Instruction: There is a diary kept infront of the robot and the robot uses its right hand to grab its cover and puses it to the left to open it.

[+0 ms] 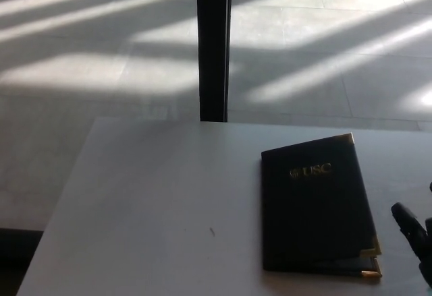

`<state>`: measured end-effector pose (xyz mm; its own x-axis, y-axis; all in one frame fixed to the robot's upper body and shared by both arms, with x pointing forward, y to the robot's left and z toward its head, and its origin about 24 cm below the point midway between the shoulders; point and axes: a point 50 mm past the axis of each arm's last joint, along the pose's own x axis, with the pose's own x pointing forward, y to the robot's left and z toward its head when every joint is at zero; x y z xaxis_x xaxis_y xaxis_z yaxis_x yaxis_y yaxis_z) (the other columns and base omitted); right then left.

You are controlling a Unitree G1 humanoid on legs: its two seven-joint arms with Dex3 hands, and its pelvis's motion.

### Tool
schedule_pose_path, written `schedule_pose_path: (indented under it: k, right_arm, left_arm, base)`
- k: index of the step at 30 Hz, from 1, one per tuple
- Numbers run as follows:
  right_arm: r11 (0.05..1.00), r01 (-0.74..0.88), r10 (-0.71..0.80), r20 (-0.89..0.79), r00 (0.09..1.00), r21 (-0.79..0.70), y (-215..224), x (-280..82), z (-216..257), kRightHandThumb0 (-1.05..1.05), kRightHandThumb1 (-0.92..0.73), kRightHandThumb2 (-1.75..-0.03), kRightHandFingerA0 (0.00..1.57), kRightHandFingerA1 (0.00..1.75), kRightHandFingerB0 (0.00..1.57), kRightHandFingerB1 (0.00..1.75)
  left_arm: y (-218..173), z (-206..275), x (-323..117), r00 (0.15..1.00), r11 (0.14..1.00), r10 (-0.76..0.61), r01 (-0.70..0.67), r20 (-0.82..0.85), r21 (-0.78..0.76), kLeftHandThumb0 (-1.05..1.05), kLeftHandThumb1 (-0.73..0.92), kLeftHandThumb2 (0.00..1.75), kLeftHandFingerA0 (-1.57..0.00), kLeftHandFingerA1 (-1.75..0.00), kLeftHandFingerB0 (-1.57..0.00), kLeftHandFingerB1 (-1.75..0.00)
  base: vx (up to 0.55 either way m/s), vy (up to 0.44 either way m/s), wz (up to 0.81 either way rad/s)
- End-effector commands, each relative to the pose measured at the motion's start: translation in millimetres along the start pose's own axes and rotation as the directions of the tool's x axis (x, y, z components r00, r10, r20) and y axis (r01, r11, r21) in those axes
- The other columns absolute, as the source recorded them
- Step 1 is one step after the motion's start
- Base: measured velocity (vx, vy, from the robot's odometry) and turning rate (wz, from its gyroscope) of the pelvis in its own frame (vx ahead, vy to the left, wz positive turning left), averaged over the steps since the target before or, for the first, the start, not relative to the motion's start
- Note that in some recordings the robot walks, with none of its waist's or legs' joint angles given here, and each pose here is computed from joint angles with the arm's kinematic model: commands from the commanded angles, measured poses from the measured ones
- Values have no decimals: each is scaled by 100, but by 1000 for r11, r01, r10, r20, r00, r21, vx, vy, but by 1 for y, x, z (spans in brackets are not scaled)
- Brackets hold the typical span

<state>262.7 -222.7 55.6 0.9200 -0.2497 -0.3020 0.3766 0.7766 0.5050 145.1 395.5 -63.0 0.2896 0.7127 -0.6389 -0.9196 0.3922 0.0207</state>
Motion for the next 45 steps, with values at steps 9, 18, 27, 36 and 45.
schedule_pose_path:
  k: [9, 18, 27, 36, 45]
  right_arm:
    - [998, -32, 29, -59, 998, -53, 16, -2, -33, -75, -92, -75, 32, 51, 23, 37]
    - [998, -60, 56, -111, 992, -34, 32, -8, -52, -75, -91, -78, 36, 56, 25, 38]
    - [977, -211, 206, -145, 968, -23, 81, -24, -70, -78, -91, -82, 32, 56, 23, 41]
    - [897, -439, 434, -80, 898, -59, 137, -58, -61, -80, -92, -82, 35, 62, 26, 46]
    - [845, -517, 511, -77, 856, -135, 154, -73, -65, -82, -92, -83, 31, 64, 21, 48]
  left_arm:
    - [5, 12, 2, 999, 1000, 18, -18, 32, -1, -78, 92, 158, -55, -117, -31, -100]
    - [6, 12, 2, 999, 1000, 23, -23, 27, 1, -78, 92, 158, -63, -122, -32, -99]
    - [6, 11, 2, 1000, 1000, 16, -16, 23, 9, -77, 92, 158, -61, -120, -23, -94]
    - [4, 13, 2, 1000, 1000, 3, -3, 23, 1, -81, 92, 159, -40, -110, -20, -95]
    - [5, 13, 2, 1000, 999, 1, -2, 26, 33, -82, 92, 160, -55, -120, -18, -94]
  base:
    - [0, 0, 0]
    - [0, 0, 0]
    - [0, 0, 0]
    - [0, 0, 2]
    - [0, 0, 0]
